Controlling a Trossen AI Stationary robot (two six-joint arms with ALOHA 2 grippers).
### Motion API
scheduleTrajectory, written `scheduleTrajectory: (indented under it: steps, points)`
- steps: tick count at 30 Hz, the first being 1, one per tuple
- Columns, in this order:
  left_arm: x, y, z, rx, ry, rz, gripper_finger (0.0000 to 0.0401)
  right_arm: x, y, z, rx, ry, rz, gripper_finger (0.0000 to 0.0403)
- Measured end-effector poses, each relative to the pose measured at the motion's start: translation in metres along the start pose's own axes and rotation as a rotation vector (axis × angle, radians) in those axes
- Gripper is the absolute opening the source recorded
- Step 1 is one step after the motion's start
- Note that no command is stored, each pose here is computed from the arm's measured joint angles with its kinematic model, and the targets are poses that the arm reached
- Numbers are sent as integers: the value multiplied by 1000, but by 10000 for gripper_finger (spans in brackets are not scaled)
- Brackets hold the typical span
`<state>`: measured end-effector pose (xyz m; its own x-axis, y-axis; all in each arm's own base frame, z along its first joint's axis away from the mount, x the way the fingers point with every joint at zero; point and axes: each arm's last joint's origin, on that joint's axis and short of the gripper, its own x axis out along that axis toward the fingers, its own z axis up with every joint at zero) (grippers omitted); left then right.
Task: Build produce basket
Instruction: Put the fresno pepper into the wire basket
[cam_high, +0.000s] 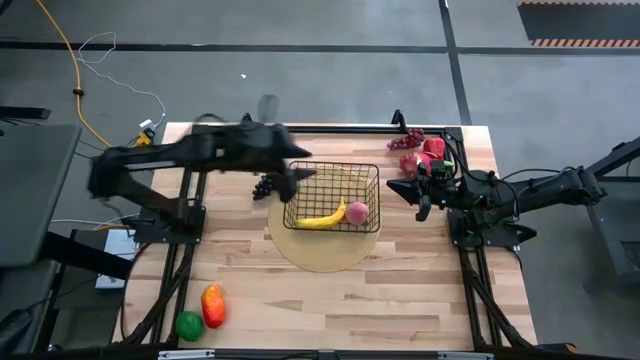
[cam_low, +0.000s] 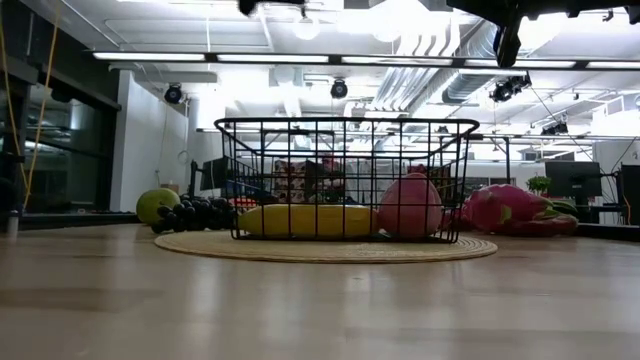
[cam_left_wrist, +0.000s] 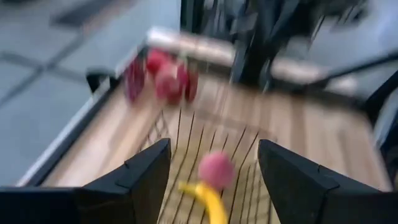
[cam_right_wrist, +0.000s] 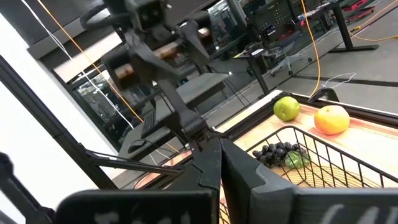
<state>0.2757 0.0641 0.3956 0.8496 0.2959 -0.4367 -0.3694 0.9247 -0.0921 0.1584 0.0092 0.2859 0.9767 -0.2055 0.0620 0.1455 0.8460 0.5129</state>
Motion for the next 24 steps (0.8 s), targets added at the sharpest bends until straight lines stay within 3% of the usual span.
scheduleTrajectory:
  steps: [5,12,17,24]
  points:
    - [-56,9,-26,-65,-250,-41,231,0,0,0,-1,0,0,0]
    - [-97,22,-76,-141,-477,-71,231,0,0,0,-3,0,0,0]
    - [-108,26,-96,-161,-511,-76,231,0,0,0,-3,1,0,0]
    - [-110,27,-98,-139,-505,-69,231,0,0,0,-4,0,-1,0]
